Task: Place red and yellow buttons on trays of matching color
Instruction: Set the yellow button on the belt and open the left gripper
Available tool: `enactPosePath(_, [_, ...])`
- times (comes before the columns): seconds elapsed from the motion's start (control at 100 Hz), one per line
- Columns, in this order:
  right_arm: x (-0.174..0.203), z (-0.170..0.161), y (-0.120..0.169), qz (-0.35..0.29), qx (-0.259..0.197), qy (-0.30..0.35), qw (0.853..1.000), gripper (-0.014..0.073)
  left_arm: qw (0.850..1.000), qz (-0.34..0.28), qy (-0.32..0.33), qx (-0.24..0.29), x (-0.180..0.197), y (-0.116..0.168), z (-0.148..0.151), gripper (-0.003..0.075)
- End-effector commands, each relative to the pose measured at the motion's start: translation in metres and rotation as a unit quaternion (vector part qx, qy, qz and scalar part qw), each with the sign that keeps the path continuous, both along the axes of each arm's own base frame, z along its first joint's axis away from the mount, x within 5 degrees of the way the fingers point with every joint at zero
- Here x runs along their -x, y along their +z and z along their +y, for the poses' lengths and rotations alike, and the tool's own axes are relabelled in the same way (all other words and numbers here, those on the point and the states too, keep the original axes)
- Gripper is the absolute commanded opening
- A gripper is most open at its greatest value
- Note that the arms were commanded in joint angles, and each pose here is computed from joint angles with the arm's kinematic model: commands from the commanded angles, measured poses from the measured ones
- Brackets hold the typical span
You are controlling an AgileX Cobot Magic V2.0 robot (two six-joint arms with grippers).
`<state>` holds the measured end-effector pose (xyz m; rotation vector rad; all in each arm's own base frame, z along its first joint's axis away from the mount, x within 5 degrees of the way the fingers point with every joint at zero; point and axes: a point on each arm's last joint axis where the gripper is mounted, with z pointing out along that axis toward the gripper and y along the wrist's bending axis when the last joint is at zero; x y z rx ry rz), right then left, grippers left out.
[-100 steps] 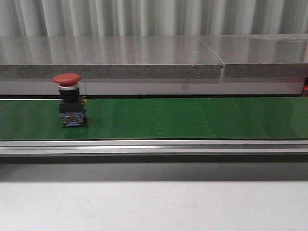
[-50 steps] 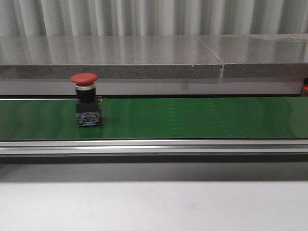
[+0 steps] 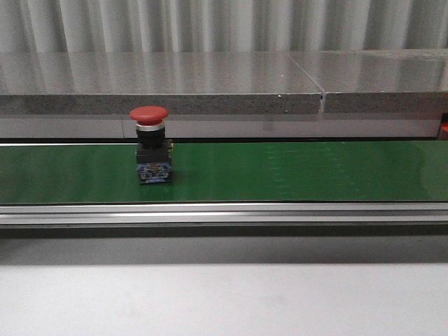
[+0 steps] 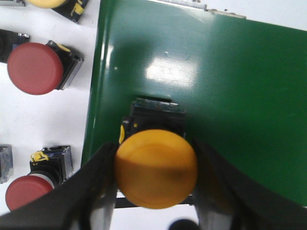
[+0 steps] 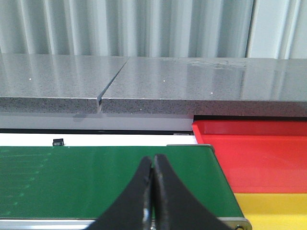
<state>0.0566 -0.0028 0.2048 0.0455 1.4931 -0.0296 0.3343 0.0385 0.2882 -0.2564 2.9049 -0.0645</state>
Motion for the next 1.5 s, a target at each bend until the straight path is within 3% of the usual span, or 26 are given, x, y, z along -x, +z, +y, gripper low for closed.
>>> enactPosePath(0.0, [0.004, 0.000, 0.015, -0.062, 0.010, 0.000, 0.998, -0.0060, 0.999, -0.030, -0.013, -0.003, 0.000, 0.015, -0.003, 0.0169])
enactPosePath(0.12, [0.004, 0.000, 0.015, -0.062, 0.010, 0.000, 0.998, -0.0060, 0.999, -0.035, -0.017, -0.003, -0.001, 0.014, -0.003, 0.0214])
enactPosePath(0.29, [0.004, 0.000, 0.015, -0.062, 0.010, 0.000, 0.998, -0.0060, 0.999, -0.041, -0.017, 0.013, -0.002, 0.015, -0.006, 0.0501])
enactPosePath(0.38, [0.004, 0.000, 0.015, -0.062, 0.010, 0.000, 0.998, -0.0060, 0.998, -0.054, -0.016, 0.020, -0.004, 0.016, -0.007, 0.0558])
enactPosePath(0.59, [0.004, 0.000, 0.015, -0.062, 0.010, 0.000, 0.998, -0.0060, 0.988, -0.138, -0.057, 0.020, 0.002, 0.045, -0.024, 0.0514])
enactPosePath(0.66, [0.004, 0.000, 0.015, -0.062, 0.010, 0.000, 0.998, -0.0060, 0.983, -0.168, -0.074, 0.018, 0.007, 0.057, -0.036, 0.0466])
enactPosePath(0.73, [0.004, 0.000, 0.015, -0.062, 0.010, 0.000, 0.998, -0.0060, 0.976, -0.190, -0.104, 0.014, 0.014, 0.066, -0.050, 0.0352])
enactPosePath(0.89, [0.004, 0.000, 0.015, -0.062, 0.010, 0.000, 0.998, -0.0060, 0.961, -0.232, -0.152, 0.017, 0.036, 0.076, -0.080, -0.0023])
enactPosePath(1.12, [0.004, 0.000, 0.015, -0.062, 0.010, 0.000, 0.998, -0.0060, 0.941, -0.284, -0.182, 0.022, 0.074, 0.081, -0.096, -0.0020])
enactPosePath(1.49, [0.004, 0.000, 0.015, -0.062, 0.010, 0.000, 0.998, -0.0060, 0.907, -0.382, -0.173, 0.022, 0.171, 0.083, -0.079, -0.0020])
